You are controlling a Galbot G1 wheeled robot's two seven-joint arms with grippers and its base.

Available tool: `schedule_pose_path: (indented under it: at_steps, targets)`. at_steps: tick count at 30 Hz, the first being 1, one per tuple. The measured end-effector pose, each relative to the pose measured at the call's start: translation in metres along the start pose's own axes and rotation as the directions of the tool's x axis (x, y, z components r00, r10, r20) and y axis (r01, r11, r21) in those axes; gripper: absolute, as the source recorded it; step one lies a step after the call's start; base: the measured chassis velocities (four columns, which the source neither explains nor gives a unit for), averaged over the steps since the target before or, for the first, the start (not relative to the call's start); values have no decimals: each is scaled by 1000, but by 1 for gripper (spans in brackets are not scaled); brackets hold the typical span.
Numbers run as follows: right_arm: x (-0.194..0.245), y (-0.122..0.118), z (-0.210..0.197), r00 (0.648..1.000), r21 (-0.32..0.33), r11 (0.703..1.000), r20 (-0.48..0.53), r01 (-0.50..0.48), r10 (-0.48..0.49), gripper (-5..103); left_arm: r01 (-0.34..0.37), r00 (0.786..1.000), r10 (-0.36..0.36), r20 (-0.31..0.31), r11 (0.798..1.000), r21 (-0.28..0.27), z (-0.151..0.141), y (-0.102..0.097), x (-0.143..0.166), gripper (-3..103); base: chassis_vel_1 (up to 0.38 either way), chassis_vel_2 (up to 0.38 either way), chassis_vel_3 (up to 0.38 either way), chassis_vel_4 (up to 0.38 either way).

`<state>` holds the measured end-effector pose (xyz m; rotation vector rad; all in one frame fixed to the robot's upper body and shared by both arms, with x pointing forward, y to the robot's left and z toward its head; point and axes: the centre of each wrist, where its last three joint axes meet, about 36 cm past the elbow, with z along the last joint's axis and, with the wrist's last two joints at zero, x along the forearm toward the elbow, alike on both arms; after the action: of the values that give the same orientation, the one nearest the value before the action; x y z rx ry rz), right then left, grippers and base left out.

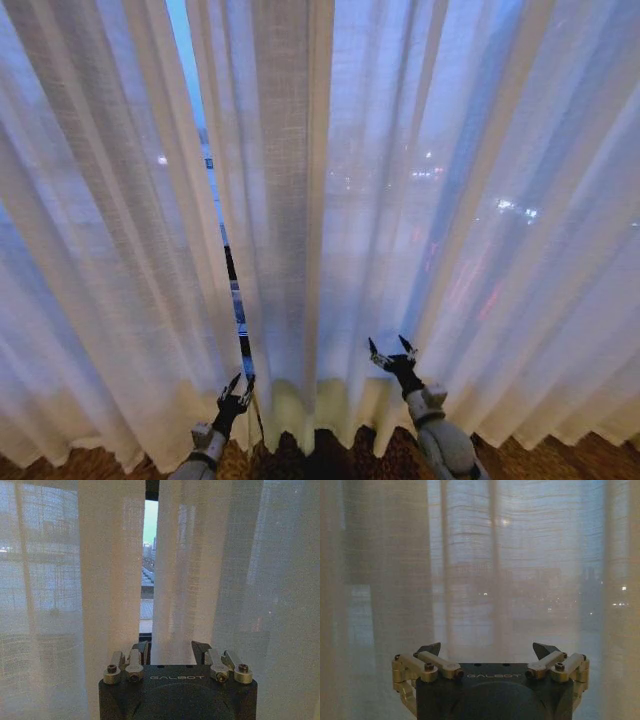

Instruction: Open the curtains by pulling them apart, changing their state from closed to fully open.

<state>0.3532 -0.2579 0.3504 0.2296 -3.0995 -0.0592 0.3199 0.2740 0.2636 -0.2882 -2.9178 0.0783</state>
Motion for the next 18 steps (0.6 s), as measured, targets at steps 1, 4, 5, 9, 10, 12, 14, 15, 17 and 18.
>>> schedule_pose_path:
  at_steps: [1, 4, 5, 9, 10, 12, 14, 15, 17, 18]
  targets:
    - [-5, 4, -1, 1000, -6, 1000, 4, -2, 2, 100, 0, 1000, 0, 0, 1000, 0, 0, 0, 0, 50, 0, 0, 0, 0]
    - [-17, 8, 2, 1000, -15, 1000, -3, -19, 19, 100, 0, 1000, 0, 0, 1000, 0, 0, 0, 0, 50, 0, 0, 0, 0]
    - [-22, 8, 5, 1000, -17, 999, -9, -27, 27, 100, 0, 1000, 0, 0, 1000, 0, 0, 0, 0, 50, 0, 0, 0, 0]
    - [-38, 2, 18, 998, -6, 999, -33, -54, 53, 100, 0, 1000, 0, 0, 1000, 0, 0, 0, 0, 50, 0, 0, 0, 0]
    - [-44, -1, 22, 997, -2, 998, -38, -67, 67, 100, 0, 1000, 0, 0, 1000, 0, 0, 0, 0, 50, 0, 0, 0, 0]
    - [-58, -4, 28, 996, 4, 997, -32, -82, 82, 100, 0, 1000, 0, 0, 1000, 0, 0, 0, 0, 50, 0, 0, 0, 0]
    - [-65, -6, 29, 996, 3, 996, -23, -87, 87, 101, 0, 1000, 0, 0, 1000, 0, 0, 0, 0, 50, 0, 0, 0, 0]
    - [-70, -6, 29, 996, 1, 996, -16, -87, 87, 96, 0, 1000, 0, 0, 1000, 0, 0, 0, 0, 50, 0, 0, 0, 0]
    - [-77, -5, 28, 996, -5, 996, -5, -87, 87, 91, 0, 1000, 0, 0, 1000, 0, 0, 0, 0, 50, 0, 0, 0, 0]
    - [-77, -5, 28, 996, -5, 996, -5, -87, 87, 91, 0, 1000, 0, 0, 1000, 0, 0, 0, 0, 50, 0, 0, 0, 0]
